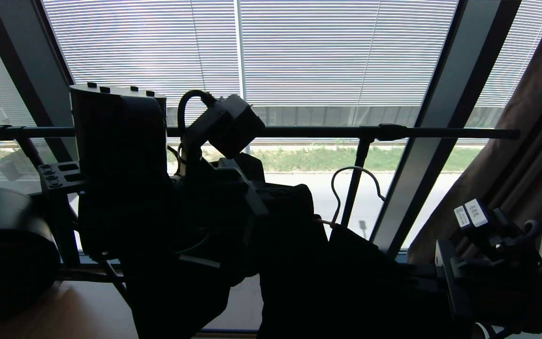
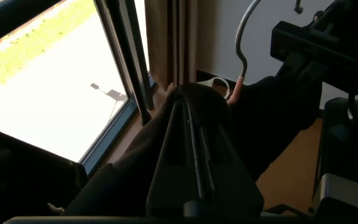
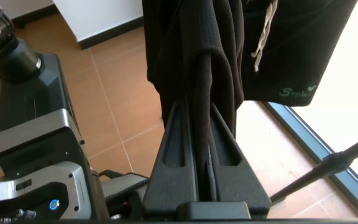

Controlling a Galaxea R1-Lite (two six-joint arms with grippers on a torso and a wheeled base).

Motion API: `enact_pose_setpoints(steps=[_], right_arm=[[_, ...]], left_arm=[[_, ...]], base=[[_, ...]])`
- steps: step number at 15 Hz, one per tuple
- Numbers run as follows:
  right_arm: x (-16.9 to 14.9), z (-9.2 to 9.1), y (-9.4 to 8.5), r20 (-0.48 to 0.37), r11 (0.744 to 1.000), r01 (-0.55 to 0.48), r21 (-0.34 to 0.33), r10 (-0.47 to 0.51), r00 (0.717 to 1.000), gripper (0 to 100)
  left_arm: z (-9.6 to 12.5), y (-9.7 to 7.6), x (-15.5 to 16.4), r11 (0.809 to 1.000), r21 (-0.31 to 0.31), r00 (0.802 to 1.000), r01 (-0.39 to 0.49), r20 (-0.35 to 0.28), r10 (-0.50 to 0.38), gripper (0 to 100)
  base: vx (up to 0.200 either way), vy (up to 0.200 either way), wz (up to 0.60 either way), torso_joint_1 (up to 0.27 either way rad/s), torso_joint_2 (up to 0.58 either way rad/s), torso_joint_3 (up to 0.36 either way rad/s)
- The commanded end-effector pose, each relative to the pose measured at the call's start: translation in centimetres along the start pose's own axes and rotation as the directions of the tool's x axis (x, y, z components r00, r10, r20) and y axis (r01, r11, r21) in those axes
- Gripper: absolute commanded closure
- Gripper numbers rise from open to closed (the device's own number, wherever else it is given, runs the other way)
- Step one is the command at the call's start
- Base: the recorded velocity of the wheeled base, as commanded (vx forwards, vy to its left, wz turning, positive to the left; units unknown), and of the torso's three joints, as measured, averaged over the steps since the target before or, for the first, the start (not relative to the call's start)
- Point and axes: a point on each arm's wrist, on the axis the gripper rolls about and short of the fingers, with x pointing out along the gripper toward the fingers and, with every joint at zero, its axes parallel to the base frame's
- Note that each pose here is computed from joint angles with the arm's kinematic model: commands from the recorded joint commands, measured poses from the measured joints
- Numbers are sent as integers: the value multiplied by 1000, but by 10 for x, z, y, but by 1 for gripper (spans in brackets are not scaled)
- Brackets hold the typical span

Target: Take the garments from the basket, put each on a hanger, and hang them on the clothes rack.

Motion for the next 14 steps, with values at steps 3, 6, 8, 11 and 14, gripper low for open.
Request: enact_pose_setpoints(steps=[3,6,8,11,14], right_arm=[[1,-4,-1,13,1000,2,12,-2,1000,100],[1,-5,-2,65,1000,6,-4,-5,998,100],[2,-6,-2,97,1000,5,2,-6,995,100],[3,-6,-3,112,1000,7,-1,-7,994,100],[3,-6,-3,113,1000,7,-1,-7,994,100]], left_arm=[[5,2,-2,1000,8,999,-15,37,15,100],[9,3,-3,999,-38,996,-18,85,22,100],[7,2,-3,999,-46,996,-17,84,21,100],[6,1,-5,999,-45,996,-17,82,21,100],[8,1,-7,999,-44,996,-18,88,22,0]], base=[[0,0,0,0,0,0],[0,0,0,0,0,0],[0,0,0,0,0,0],[0,0,0,0,0,0],[0,0,0,0,0,0]])
